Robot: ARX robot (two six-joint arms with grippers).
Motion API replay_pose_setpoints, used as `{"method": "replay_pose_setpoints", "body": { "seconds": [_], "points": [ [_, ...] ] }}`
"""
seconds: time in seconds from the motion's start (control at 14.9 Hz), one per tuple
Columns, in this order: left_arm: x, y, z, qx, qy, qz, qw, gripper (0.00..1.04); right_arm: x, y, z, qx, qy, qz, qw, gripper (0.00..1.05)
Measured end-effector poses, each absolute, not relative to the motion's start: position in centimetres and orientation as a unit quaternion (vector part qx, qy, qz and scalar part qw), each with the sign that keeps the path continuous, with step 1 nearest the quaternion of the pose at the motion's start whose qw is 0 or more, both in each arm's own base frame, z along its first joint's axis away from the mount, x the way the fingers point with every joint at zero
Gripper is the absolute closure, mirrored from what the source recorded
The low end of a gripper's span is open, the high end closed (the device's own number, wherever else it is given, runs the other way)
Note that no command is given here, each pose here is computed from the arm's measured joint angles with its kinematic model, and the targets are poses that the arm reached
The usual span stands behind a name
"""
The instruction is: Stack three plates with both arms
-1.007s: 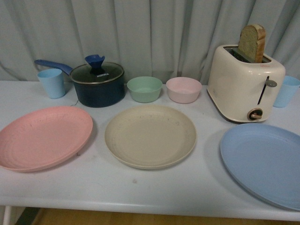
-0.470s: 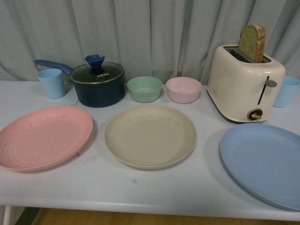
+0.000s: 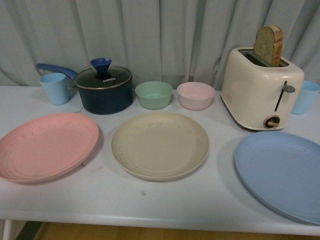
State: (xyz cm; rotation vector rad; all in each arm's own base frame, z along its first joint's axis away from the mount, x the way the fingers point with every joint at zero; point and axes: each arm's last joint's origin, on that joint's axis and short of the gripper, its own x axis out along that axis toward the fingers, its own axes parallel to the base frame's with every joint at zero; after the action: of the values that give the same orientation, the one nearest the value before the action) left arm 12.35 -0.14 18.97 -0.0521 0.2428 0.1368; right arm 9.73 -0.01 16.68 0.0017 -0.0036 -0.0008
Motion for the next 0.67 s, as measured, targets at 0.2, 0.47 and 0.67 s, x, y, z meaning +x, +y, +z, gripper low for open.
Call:
{"method": "replay_pose_setpoints", "body": {
  "seconds": [0.2,0.47,0.67],
  "points": [
    [17.6,0.3,21.7,-0.048,0.099,0.012,0.994,0.07,9.7,0.0,16.7,0.001,-0.002,0.000,1.000,0.06],
    [30.7,2.0,19.8,-0.042,0.233,0.000,0.972,0.07,9.7,0.0,16.7,0.001,-0.002,0.000,1.000,0.06],
    [39.1,5.0,16.0,-0.046,0.307,0.042,0.950,0.07,9.7,0.0,16.7,0.001,-0.002,0.000,1.000,0.06]
  ]
}}
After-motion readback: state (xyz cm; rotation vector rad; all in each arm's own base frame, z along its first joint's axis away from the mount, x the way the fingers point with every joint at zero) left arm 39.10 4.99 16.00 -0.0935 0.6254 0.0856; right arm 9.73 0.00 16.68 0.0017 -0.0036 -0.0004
